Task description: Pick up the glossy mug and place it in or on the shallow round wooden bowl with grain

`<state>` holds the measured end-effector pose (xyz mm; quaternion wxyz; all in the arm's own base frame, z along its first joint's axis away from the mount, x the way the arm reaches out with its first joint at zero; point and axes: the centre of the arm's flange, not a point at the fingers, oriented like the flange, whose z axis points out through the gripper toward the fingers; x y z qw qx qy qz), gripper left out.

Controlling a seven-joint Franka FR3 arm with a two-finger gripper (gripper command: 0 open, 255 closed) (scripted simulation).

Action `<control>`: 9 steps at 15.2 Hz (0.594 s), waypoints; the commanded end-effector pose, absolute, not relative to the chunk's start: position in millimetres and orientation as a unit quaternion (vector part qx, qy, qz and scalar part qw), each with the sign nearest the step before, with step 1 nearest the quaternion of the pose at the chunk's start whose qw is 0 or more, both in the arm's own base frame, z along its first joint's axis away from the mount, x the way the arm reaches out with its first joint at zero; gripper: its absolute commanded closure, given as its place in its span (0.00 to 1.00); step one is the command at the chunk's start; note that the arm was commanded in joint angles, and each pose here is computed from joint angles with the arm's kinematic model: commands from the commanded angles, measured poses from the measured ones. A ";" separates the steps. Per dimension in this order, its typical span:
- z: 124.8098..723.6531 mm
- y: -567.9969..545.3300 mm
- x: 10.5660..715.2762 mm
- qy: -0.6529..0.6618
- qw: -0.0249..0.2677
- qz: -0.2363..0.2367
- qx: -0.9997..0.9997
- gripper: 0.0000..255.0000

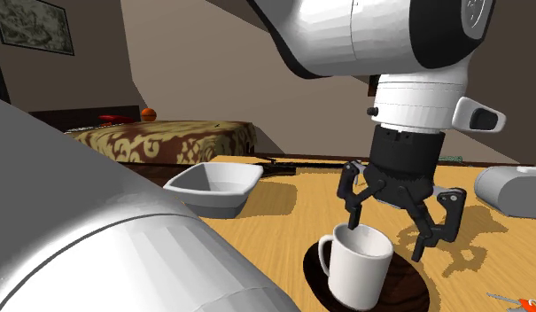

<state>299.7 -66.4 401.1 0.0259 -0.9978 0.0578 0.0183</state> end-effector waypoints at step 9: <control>451.0 -69.1 301.3 0.058 0.026 0.018 -0.998 0.00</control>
